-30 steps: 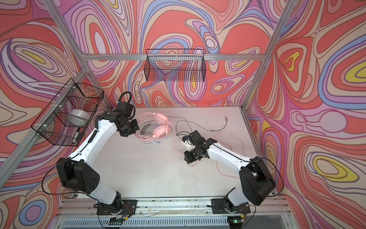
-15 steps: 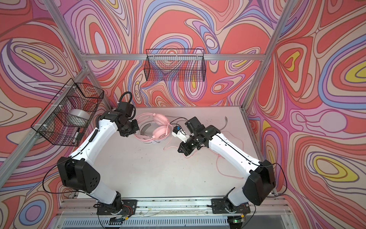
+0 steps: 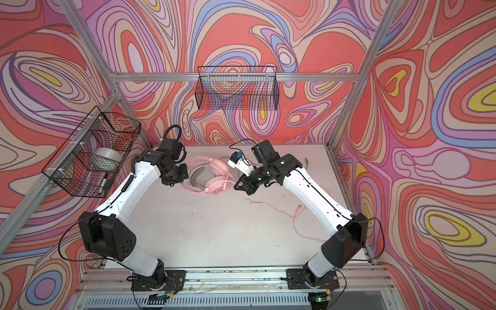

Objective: Wrap the headphones
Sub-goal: 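Carry the pink cable with the right gripper toward the held headset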

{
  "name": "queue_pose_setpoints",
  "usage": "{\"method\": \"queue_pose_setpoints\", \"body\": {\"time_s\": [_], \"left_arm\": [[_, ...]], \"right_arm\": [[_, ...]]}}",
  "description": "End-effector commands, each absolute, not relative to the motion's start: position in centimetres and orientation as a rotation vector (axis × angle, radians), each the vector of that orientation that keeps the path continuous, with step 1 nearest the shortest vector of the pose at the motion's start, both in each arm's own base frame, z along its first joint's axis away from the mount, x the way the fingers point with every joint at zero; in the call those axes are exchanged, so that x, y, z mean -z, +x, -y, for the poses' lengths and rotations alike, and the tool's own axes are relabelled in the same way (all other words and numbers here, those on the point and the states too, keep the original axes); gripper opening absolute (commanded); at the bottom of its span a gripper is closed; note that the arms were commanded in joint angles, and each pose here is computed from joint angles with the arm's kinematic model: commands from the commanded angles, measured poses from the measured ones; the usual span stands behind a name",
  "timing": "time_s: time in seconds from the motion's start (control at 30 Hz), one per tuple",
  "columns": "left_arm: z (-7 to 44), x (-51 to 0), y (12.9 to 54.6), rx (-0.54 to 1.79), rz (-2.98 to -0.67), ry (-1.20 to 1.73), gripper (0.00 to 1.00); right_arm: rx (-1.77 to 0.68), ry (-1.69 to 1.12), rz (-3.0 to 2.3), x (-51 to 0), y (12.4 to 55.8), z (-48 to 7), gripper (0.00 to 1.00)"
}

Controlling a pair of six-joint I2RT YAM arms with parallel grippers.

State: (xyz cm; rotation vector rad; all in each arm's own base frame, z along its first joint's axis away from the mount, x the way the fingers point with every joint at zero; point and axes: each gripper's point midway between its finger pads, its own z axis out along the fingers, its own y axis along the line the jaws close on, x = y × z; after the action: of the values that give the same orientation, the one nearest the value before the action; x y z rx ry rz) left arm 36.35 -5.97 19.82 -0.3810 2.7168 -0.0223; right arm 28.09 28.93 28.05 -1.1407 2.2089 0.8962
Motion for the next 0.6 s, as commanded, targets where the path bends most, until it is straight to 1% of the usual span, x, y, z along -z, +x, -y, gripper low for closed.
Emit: {"method": "queue_pose_setpoints", "body": {"time_s": [0.0,0.23,0.37,0.57], "left_arm": [[7.3,-19.8,36.3,0.072,-2.733,-0.289,0.00],[8.6,-19.6,36.0,0.103,-2.752,-0.161,0.00],[9.8,-19.4,35.8,0.119,-2.766,-0.055,0.00],[10.7,-18.3,34.7,0.140,-2.805,0.024,0.00]], "right_arm": [[-0.918,-1.081,-2.155,-29.5,30.4,-29.2,0.00],[-0.920,-0.995,-2.161,-30.2,33.9,-29.3,0.00],[-0.891,-0.999,-2.186,-29.1,35.3,-29.6,0.00],[-0.855,-0.967,-2.278,-27.3,37.4,-29.4,0.00]]}}
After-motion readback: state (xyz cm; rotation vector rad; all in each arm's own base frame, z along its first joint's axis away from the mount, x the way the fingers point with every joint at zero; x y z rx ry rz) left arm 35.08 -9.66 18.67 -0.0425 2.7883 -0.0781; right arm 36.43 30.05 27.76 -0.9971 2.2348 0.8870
